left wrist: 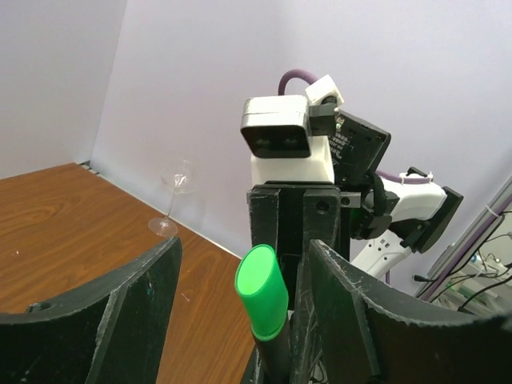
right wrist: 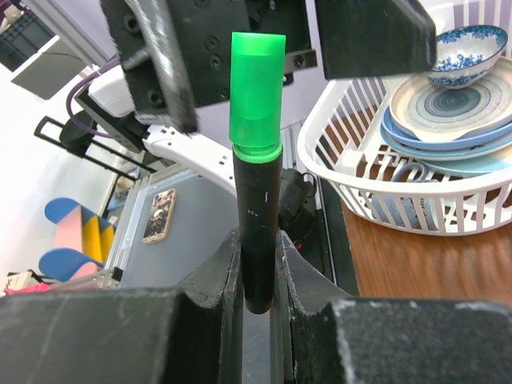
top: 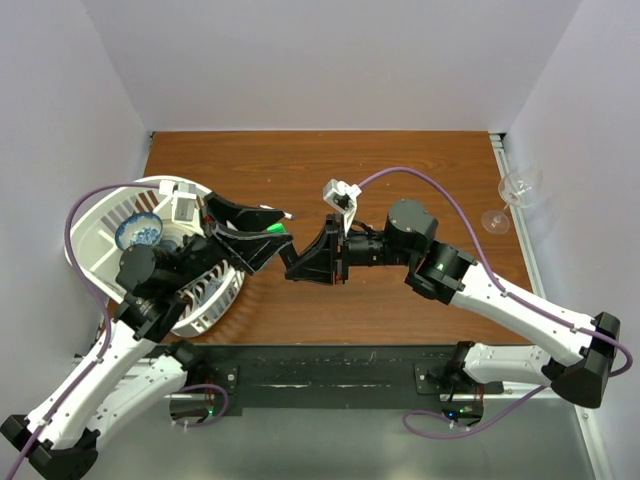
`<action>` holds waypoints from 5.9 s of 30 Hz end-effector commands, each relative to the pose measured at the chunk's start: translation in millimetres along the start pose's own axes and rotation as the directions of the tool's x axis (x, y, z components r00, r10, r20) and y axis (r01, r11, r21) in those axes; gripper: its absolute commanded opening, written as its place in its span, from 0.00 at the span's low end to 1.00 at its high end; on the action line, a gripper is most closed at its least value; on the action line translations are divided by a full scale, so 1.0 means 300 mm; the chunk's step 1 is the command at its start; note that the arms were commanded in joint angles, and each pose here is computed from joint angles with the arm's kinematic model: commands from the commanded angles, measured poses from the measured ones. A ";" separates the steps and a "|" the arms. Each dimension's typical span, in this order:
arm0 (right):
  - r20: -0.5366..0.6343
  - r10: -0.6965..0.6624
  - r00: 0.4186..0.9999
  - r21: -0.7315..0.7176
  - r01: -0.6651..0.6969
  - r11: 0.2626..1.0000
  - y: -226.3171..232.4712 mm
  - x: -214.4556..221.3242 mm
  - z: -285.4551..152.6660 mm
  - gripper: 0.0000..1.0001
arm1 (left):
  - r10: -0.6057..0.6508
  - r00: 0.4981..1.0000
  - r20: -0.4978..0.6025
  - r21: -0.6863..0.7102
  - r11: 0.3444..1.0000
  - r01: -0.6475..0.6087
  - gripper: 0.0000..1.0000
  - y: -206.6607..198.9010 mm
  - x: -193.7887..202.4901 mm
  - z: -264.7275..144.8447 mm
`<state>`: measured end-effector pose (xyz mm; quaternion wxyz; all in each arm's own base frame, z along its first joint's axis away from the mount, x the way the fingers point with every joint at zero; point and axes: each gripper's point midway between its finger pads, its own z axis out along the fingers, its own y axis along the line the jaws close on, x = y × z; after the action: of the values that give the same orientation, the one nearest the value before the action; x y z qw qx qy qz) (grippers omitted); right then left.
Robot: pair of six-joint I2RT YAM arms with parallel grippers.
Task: Insert the pens into the pen caps
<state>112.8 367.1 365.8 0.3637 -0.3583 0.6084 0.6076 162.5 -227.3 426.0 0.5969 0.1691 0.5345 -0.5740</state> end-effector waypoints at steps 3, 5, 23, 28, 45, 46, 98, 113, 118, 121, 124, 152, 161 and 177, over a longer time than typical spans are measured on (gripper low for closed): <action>0.022 -0.010 1.000 -0.031 0.011 0.999 0.033 -0.018 -0.009 0.00 | 0.029 0.998 0.063 0.043 0.999 -0.031 0.65 -0.060 -0.087 0.007; 0.026 -0.009 1.000 -0.031 0.010 0.999 0.034 -0.021 -0.009 0.00 | 0.026 0.998 0.057 0.051 0.998 -0.029 0.58 -0.061 -0.081 0.008; 0.183 -0.240 0.953 0.122 0.220 0.968 0.065 -0.348 -0.039 0.00 | -0.253 0.949 -0.189 0.172 0.943 0.285 0.00 -0.092 0.159 -0.044; 0.167 -0.245 0.955 0.108 0.229 0.967 0.044 -0.379 0.023 0.00 | -0.340 0.922 -0.186 0.145 0.918 0.368 0.00 -0.066 0.195 -0.048; 0.296 -0.372 0.880 0.159 0.339 0.927 0.095 -0.632 -0.007 0.00 | -0.370 0.861 -0.350 0.128 0.891 0.435 0.00 -0.078 0.319 -0.107; 0.301 -0.376 0.877 0.157 0.343 0.926 0.098 -0.640 -0.005 0.00 | -0.378 0.857 -0.351 0.136 0.885 0.446 0.00 -0.087 0.322 -0.114; 0.371 -0.635 0.677 0.104 0.649 0.753 0.175 -0.773 -0.005 0.00 | -0.557 0.531 -0.639 -0.178 0.778 0.602 0.00 -0.124 0.514 -0.286; 0.326 -0.714 0.619 0.131 0.718 0.683 0.160 -0.807 0.014 0.00 | -0.515 0.482 -0.709 -0.198 0.801 0.565 0.00 -0.118 0.539 -0.296; 0.267 -0.763 0.588 0.129 0.763 0.633 0.135 -0.780 0.017 0.00 | -0.537 0.422 -0.730 -0.267 0.793 0.548 0.00 -0.108 0.584 -0.351; 0.281 -0.775 0.567 0.120 0.780 0.614 0.168 -0.786 -0.002 0.00 | -0.536 0.408 -0.739 -0.297 0.803 0.517 0.00 -0.094 0.596 -0.364; 0.297 -0.777 0.554 0.127 0.784 0.608 0.191 -0.785 -0.026 0.00 | -0.525 0.419 -0.741 -0.290 0.813 0.506 0.00 -0.092 0.597 -0.371; 0.183 -0.458 0.870 0.123 0.442 0.888 -0.046 -0.304 -0.073 0.00 | -0.271 0.842 -0.465 -0.068 0.960 0.272 0.00 -0.051 0.188 0.017; 0.163 -0.471 0.867 0.114 0.458 0.882 -0.038 -0.299 -0.080 0.00 | -0.283 0.836 -0.470 -0.011 0.949 0.315 0.09 -0.089 0.190 0.011; 0.102 -0.392 0.914 0.057 0.388 0.920 -0.054 -0.264 -0.036 0.00 | -0.062 0.985 -0.161 0.046 0.996 0.070 0.59 -0.095 -0.100 0.148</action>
<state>159.0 354.6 398.7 0.4871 -0.4519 0.5347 0.5222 166.0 -263.9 448.1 0.4707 0.1888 0.6094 -0.6095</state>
